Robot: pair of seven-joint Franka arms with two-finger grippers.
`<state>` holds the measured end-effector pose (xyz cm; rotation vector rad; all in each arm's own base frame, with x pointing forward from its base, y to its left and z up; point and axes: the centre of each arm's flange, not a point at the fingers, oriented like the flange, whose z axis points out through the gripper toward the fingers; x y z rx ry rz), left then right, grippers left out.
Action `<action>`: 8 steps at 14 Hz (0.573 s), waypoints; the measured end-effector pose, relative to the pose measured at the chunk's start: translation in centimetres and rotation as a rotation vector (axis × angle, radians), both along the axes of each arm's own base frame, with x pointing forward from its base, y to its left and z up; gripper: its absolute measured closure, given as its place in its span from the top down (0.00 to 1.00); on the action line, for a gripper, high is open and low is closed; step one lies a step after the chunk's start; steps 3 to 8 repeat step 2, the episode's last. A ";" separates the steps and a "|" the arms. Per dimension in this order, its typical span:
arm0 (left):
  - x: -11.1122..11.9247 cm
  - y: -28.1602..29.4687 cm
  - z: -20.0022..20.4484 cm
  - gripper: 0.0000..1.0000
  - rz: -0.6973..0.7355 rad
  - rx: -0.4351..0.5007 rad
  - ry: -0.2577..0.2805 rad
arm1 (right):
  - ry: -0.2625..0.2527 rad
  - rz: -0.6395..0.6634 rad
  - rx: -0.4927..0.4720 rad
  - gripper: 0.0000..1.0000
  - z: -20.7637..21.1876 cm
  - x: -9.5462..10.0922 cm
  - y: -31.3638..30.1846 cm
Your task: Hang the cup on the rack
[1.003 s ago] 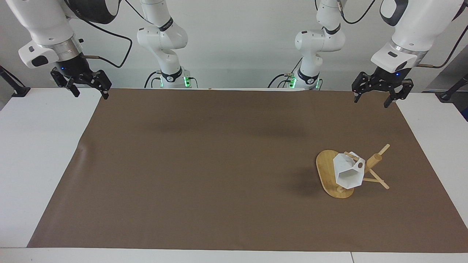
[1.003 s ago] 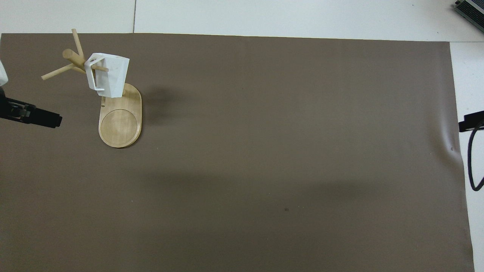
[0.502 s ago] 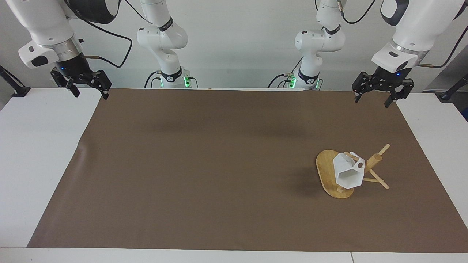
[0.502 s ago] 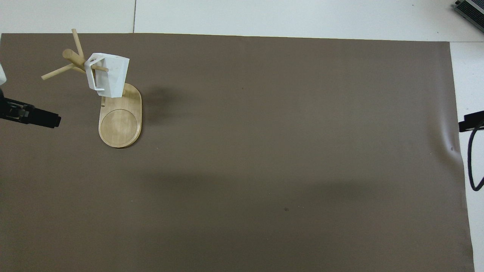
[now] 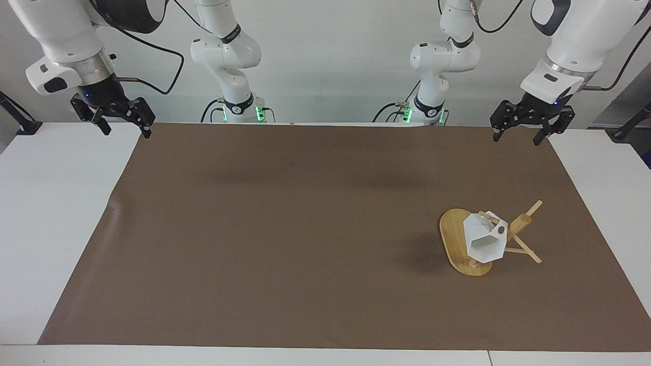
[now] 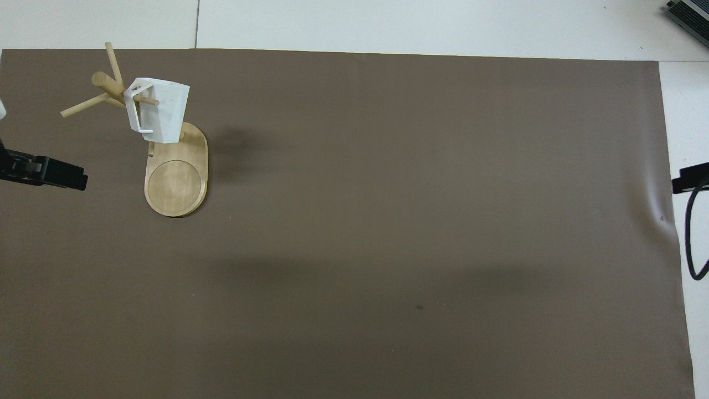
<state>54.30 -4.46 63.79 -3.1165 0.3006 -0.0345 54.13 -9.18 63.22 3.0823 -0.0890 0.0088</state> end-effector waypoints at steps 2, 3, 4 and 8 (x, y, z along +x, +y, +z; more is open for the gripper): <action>-0.1 0.1 0.0 1.00 0.005 0.000 0.004 | 0.000 0.000 0.000 1.00 0.0 0.0 0.0; -0.1 0.1 0.0 1.00 0.005 0.000 0.004 | 0.000 0.000 0.000 1.00 0.0 0.0 0.0; -0.1 0.1 0.0 1.00 0.005 0.000 0.004 | 0.000 0.000 0.000 1.00 0.0 0.0 0.0; -0.1 0.1 0.0 1.00 0.005 0.000 0.004 | 0.000 0.000 0.000 1.00 0.0 0.0 0.0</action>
